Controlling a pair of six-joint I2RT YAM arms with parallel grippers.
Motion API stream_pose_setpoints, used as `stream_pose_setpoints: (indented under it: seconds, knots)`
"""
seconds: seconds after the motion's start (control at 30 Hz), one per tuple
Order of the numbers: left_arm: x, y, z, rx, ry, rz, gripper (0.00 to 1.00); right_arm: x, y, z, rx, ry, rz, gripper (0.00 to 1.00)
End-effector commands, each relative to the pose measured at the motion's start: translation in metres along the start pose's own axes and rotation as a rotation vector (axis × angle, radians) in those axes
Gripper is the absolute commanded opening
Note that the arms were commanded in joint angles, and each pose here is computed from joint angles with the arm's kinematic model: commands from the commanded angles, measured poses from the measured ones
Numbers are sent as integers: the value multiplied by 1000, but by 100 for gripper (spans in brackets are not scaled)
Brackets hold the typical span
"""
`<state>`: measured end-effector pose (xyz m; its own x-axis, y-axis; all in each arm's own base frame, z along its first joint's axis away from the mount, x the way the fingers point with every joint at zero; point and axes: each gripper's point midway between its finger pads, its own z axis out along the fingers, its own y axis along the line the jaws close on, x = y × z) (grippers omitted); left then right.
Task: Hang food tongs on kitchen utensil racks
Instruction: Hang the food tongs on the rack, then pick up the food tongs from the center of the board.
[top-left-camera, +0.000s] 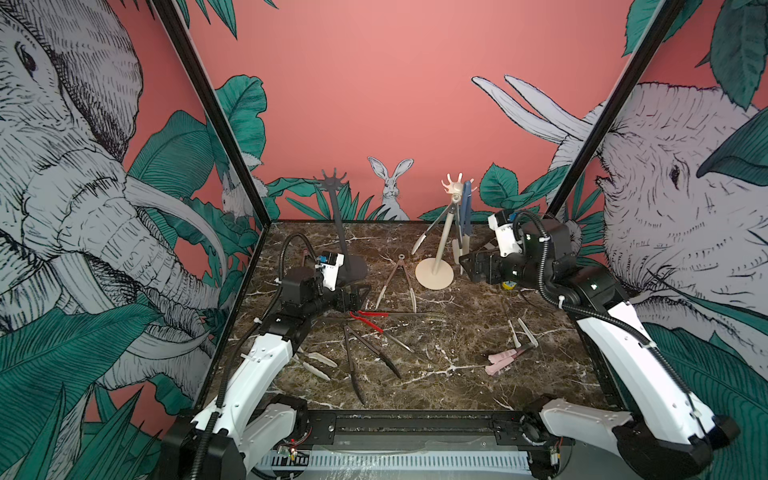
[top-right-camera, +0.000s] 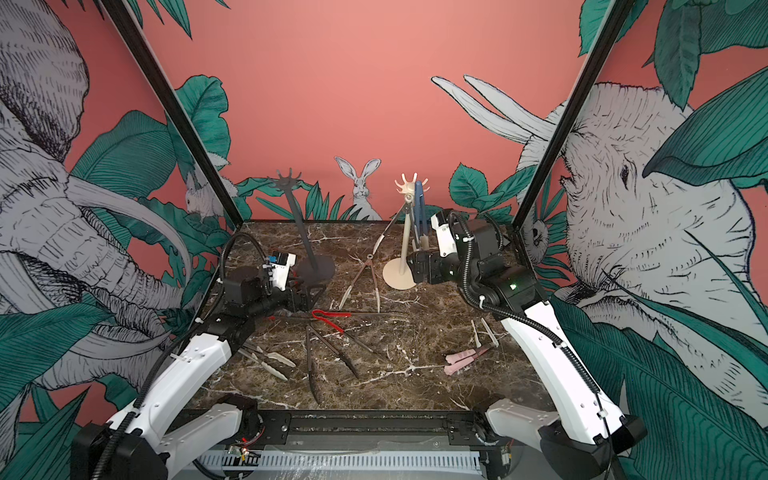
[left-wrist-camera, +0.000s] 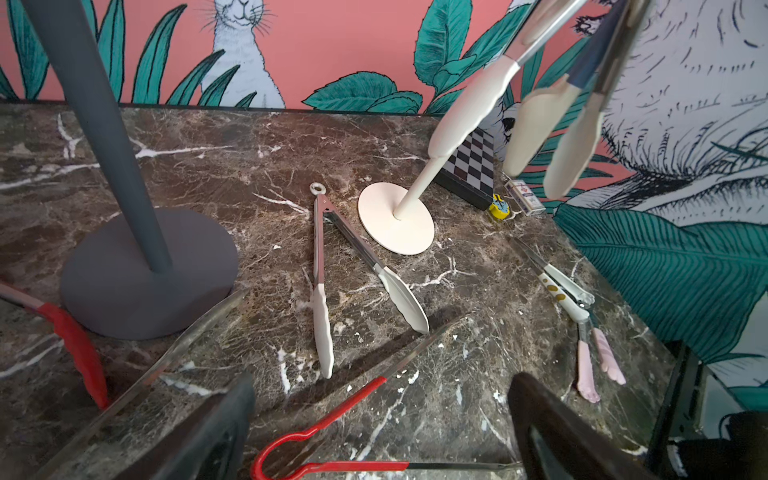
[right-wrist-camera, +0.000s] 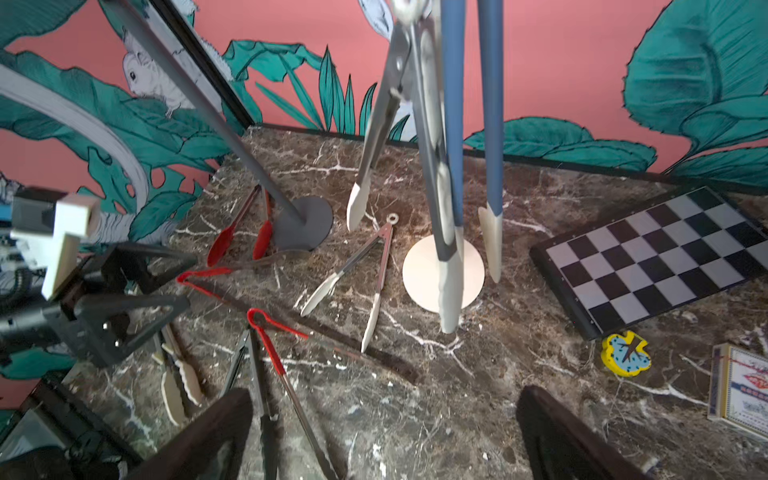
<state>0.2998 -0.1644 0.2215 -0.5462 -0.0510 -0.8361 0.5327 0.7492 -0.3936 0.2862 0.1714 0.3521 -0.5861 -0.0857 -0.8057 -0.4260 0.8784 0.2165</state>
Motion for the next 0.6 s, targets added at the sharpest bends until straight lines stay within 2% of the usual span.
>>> stream_pose_setpoints:
  seconds: [0.0, 0.17, 0.3, 0.43, 0.57]
  knots:
    - [1, 4, -1, -39, 26, -106, 97, 36, 10, 21, -104, 123, -21, 99]
    - [8, 8, -8, -125, 47, -169, 95, 97, 27, 47, -264, 294, 16, 99]
    - [18, -10, -15, -154, 72, -98, 96, 139, 32, 63, -303, 407, 33, 99]
    - [44, -15, -25, -207, 142, -132, 95, 176, 45, 76, -309, 514, -53, 98]
    - [56, -16, -43, -234, 109, -179, 94, 203, 69, 91, -344, 593, -141, 91]
